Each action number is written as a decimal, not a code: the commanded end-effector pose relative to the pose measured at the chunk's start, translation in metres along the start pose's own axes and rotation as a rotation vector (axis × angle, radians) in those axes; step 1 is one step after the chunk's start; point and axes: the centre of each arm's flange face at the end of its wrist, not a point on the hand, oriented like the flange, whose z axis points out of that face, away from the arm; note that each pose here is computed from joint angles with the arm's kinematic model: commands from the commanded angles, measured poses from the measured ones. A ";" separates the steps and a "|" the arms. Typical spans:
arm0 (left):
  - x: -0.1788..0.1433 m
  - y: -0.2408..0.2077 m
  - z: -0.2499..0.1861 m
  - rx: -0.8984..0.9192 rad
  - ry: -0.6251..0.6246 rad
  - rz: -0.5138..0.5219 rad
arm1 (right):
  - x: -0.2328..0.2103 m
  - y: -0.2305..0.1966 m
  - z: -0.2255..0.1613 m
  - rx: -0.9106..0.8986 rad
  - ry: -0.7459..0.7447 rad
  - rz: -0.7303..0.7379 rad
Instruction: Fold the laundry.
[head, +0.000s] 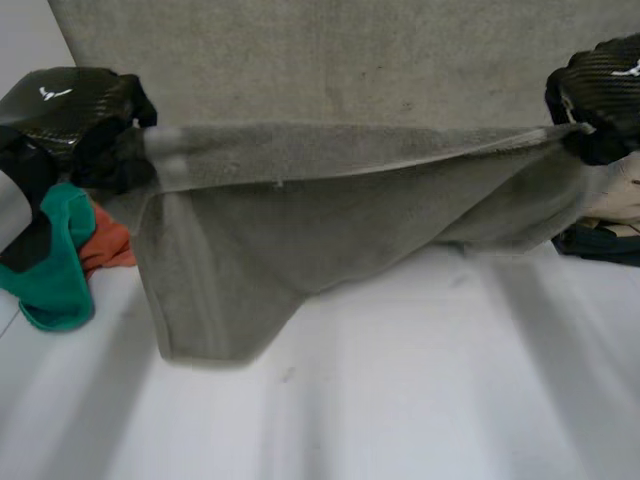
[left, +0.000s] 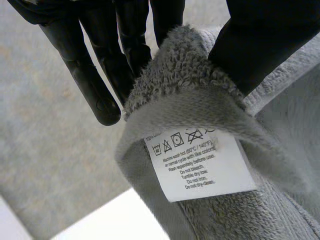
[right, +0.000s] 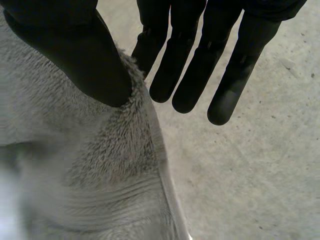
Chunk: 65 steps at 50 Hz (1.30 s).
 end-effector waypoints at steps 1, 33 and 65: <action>-0.007 0.038 0.019 -0.193 0.017 -0.025 | -0.032 0.001 -0.018 -0.202 -0.162 -0.159; -0.041 -0.024 0.126 0.435 -0.080 -0.044 | -0.004 -0.022 0.084 0.339 0.391 -0.171; 0.002 0.124 0.061 -0.067 0.053 0.036 | -0.064 0.137 0.039 -0.310 -0.043 0.297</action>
